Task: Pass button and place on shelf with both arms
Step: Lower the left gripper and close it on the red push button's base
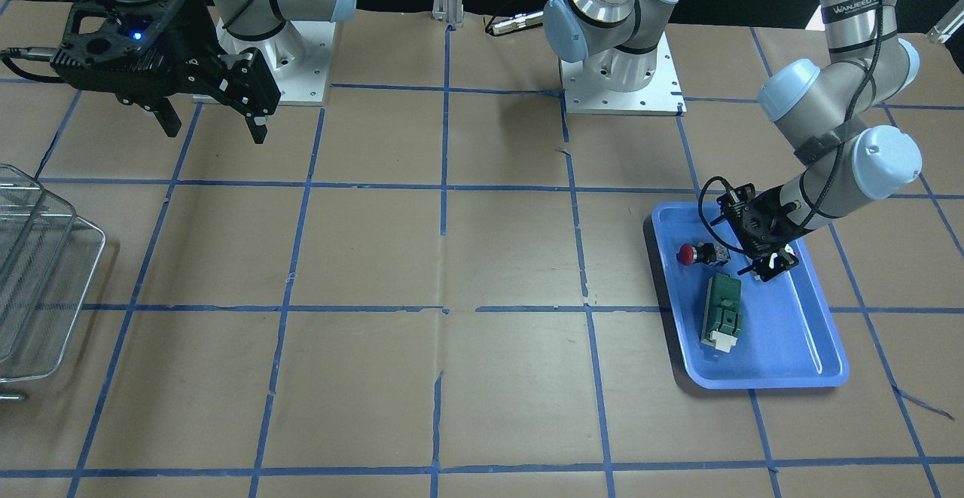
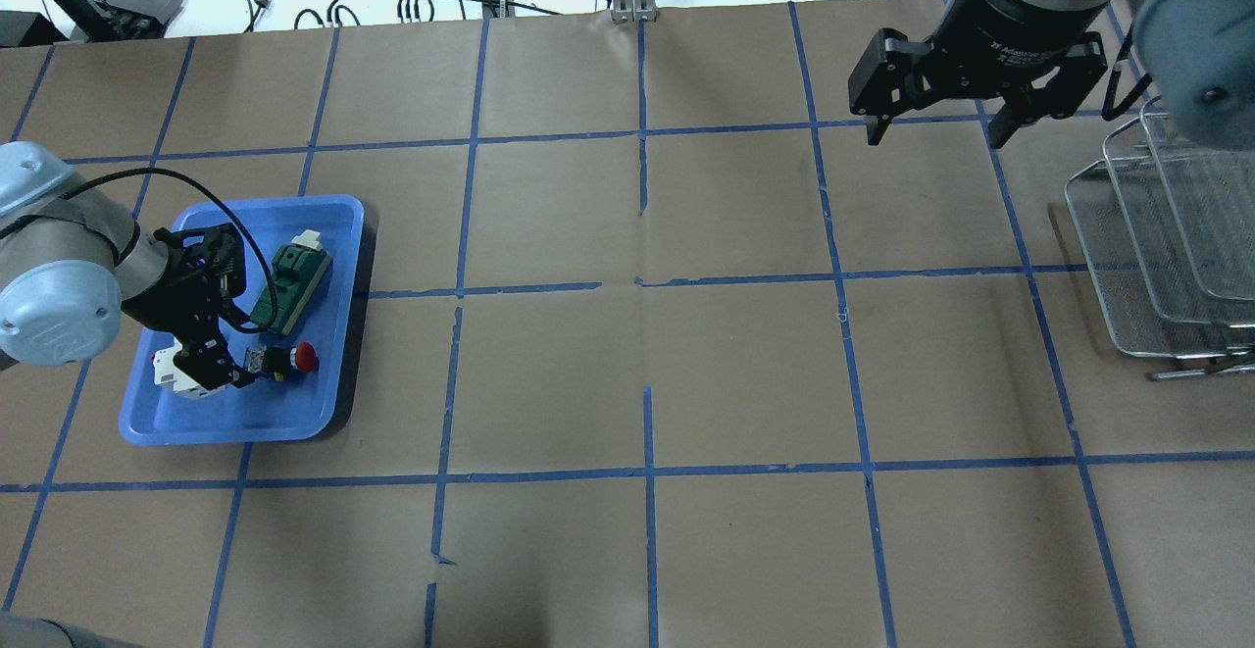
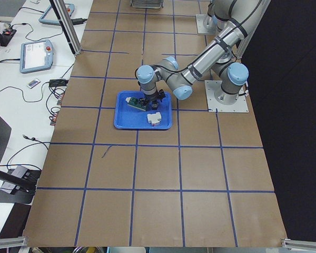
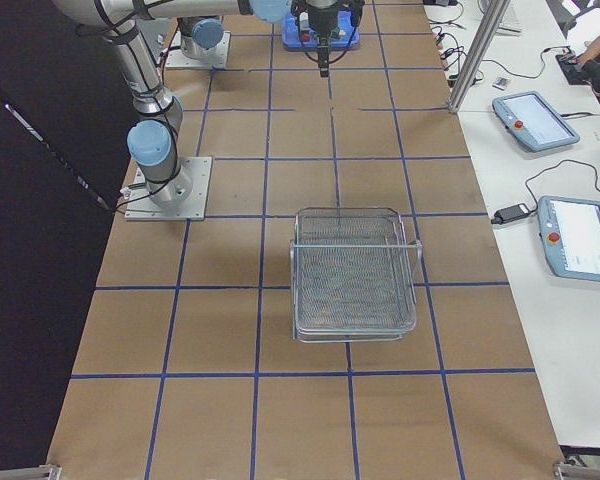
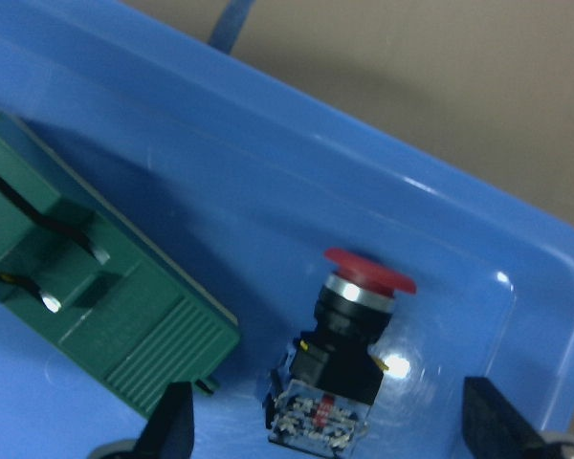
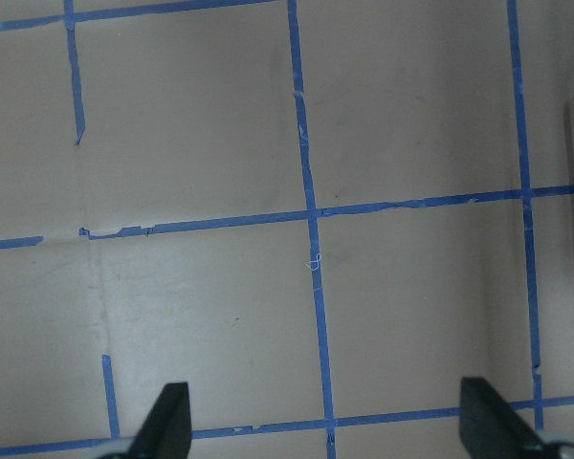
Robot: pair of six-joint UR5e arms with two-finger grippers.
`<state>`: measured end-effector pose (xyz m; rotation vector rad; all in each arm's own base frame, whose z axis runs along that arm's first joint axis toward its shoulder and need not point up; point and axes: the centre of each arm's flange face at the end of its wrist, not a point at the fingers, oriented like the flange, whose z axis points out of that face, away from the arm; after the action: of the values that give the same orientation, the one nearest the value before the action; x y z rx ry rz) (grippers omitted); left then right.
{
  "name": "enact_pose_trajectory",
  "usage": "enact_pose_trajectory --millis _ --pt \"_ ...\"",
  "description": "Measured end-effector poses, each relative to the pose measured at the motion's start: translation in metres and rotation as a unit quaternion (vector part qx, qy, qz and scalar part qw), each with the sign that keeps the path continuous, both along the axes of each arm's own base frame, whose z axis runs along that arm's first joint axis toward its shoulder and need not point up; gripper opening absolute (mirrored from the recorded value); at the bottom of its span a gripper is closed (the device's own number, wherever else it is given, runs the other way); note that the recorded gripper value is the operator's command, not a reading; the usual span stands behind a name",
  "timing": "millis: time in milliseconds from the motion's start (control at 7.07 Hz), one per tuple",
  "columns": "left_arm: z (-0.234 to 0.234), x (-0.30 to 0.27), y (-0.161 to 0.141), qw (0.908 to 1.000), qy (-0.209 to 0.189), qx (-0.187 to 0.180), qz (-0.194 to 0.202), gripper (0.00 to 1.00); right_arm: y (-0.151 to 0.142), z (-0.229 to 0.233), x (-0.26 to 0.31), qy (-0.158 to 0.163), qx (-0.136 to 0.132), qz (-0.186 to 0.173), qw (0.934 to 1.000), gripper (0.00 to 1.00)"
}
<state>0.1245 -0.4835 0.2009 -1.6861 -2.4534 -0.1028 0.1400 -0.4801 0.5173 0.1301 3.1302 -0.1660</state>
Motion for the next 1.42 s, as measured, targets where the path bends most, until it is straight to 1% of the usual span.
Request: enact_pose_trajectory --millis 283,566,849,1274,1415 --pt "-0.007 -0.006 0.005 0.9999 -0.007 0.007 -0.014 1.0 0.0 0.0 -0.001 0.001 -0.001 0.001 1.0 1.0" --pt "-0.01 -0.012 0.005 0.9993 -0.011 -0.002 -0.036 1.0 0.0 0.0 -0.002 0.005 0.0 0.003 1.0 1.0" --pt "-0.013 -0.025 0.004 0.9975 -0.02 -0.022 -0.064 1.0 -0.001 -0.001 -0.003 0.006 0.002 0.003 1.0 1.0" --pt "-0.015 -0.03 0.007 0.9967 -0.023 -0.031 -0.071 1.0 -0.002 -0.002 -0.003 -0.003 0.002 -0.001 1.0 1.0" --pt "-0.013 -0.03 0.007 0.9966 -0.024 -0.033 -0.071 1.0 -0.003 -0.002 -0.002 -0.017 0.003 -0.001 0.9999 1.0"
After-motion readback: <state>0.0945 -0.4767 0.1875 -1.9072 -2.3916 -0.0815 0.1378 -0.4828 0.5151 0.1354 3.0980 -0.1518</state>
